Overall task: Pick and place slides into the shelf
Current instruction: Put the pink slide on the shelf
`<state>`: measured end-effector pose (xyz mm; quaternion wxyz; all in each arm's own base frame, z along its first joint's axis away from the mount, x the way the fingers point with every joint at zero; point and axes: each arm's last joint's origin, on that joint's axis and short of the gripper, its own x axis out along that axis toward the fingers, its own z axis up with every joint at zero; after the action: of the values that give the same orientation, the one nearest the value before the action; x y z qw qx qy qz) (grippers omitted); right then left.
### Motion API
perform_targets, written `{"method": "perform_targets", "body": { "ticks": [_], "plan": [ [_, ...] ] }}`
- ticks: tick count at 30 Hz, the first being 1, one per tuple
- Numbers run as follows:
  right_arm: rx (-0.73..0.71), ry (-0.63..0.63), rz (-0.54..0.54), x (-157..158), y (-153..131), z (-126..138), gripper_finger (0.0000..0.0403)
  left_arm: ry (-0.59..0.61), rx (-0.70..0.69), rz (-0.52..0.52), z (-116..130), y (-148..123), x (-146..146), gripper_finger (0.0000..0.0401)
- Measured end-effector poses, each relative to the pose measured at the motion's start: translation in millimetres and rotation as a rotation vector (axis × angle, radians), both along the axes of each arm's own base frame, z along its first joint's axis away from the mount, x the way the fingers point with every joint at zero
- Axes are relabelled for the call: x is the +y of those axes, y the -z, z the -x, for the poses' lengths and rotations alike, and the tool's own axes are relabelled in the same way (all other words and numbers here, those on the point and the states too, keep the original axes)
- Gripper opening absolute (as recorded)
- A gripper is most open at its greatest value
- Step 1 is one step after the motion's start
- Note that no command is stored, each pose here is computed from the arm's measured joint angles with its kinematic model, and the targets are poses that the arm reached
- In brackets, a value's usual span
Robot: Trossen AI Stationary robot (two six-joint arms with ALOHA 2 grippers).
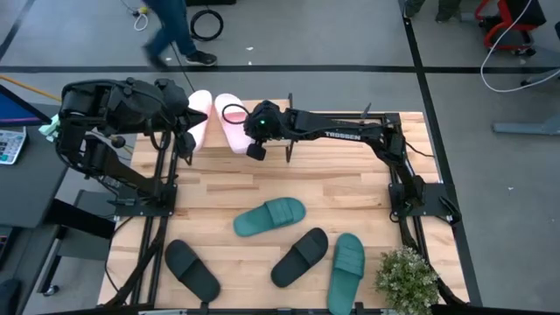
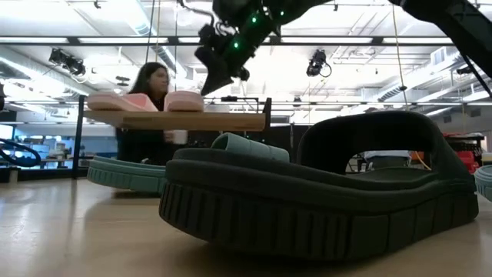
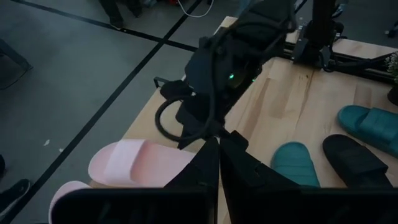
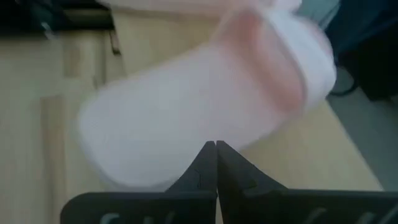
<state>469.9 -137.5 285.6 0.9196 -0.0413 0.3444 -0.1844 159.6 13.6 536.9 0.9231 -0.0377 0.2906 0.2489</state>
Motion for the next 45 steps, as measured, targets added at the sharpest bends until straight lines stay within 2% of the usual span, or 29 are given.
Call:
{"method": "perform_targets", "body": {
  "ticks": [7, 14, 25, 31, 40, 45],
  "plan": [
    [0.085, 0.013, -0.054, -4, 6, 8, 0.0000, 0.011, 0.009, -0.014, 0, 0, 0, 0.0016],
    [0.040, -0.037, -0.154, -5, 9, 5, 0.0000, 0.013, 0.010, -0.016, 0, 0, 0, 0.0024],
    [0.002, -0.041, -0.128, -8, 19, -4, 0.0000, 0.022, 0.018, -0.028, 0, 0, 0, 0.0020],
    [-0.102, -0.047, -0.092, -14, 12, -11, 0.0000, 0.023, 0.018, -0.029, 0, 0, 0, 0.0027],
    [-0.115, -0.035, -0.104, -26, 24, -14, 0.0000, 0.022, 0.018, -0.029, 0, 0, 0, 0.0018],
    [-0.188, -0.063, -0.089, -29, 22, -20, 0.0000, 0.022, 0.017, -0.029, 0, 0, 0, 0.0018]
  ]
}}
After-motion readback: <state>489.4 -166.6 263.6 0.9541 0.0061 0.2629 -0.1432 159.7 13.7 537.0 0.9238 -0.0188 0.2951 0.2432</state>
